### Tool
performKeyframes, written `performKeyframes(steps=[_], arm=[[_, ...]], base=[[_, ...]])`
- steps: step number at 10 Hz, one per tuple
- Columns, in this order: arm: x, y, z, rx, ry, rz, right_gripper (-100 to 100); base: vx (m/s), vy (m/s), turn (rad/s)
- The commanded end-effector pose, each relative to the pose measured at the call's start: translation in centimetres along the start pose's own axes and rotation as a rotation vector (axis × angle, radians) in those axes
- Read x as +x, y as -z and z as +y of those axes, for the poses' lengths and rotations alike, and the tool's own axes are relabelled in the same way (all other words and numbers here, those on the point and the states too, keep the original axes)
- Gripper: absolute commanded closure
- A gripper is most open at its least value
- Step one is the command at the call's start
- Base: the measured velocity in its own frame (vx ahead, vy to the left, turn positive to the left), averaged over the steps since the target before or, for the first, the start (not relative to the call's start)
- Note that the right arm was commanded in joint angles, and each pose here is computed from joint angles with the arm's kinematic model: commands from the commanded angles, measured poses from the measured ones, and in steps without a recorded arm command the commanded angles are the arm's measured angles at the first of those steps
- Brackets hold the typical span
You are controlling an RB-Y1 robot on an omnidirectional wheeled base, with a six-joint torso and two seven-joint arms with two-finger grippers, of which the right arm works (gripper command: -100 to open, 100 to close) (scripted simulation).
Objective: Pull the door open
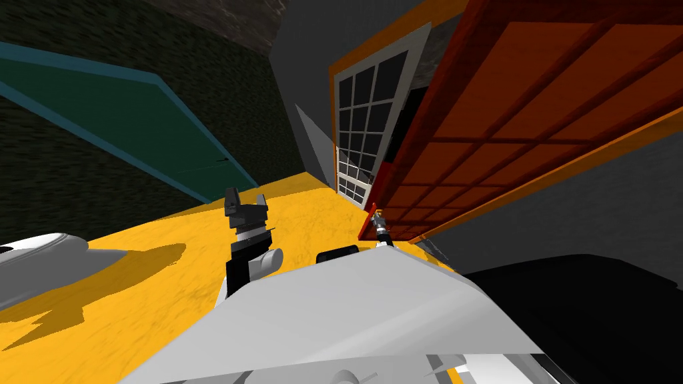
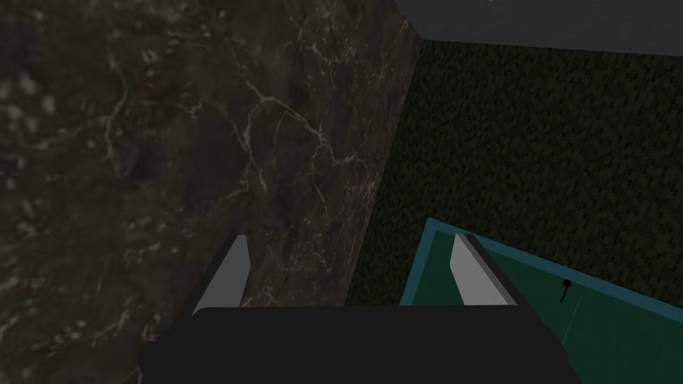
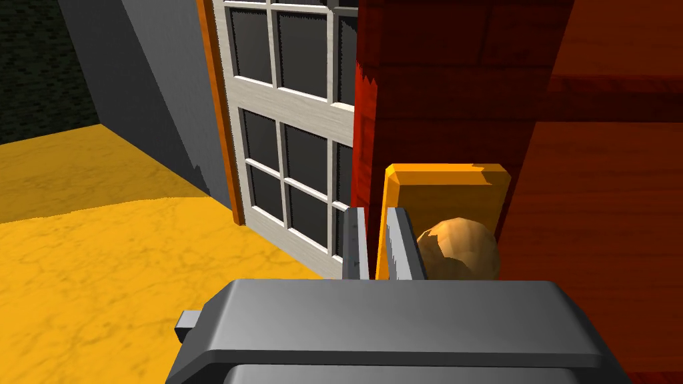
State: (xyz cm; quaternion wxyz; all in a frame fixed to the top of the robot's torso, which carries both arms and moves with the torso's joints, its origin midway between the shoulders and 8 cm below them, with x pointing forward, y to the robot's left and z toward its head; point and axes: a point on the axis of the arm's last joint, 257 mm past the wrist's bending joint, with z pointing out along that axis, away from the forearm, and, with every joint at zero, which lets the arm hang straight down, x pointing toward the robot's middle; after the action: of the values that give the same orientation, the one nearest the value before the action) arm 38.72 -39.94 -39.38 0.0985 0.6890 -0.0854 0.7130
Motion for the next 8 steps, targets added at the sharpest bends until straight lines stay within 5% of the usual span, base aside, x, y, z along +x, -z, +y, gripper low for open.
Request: performKeyframes(steps=[1, 2, 7, 8], arm=[[0.0, 0.0, 0.0, 0.0, 0.0, 0.0, -100], [0.0, 0.0, 0.0, 0.0, 0.0, 0.0, 100], [0.0, 0.0, 0.0, 0.0, 0.0, 0.0, 100], [0.02, -0.03, -0.28, 0.018, -0.005, -0.004, -100]], base=[[-0.002, 0.017, 0.039], [-0.001, 0.012, -0.012], [0.0, -0.002, 0.0], [-0.127, 0.055, 0.032]])
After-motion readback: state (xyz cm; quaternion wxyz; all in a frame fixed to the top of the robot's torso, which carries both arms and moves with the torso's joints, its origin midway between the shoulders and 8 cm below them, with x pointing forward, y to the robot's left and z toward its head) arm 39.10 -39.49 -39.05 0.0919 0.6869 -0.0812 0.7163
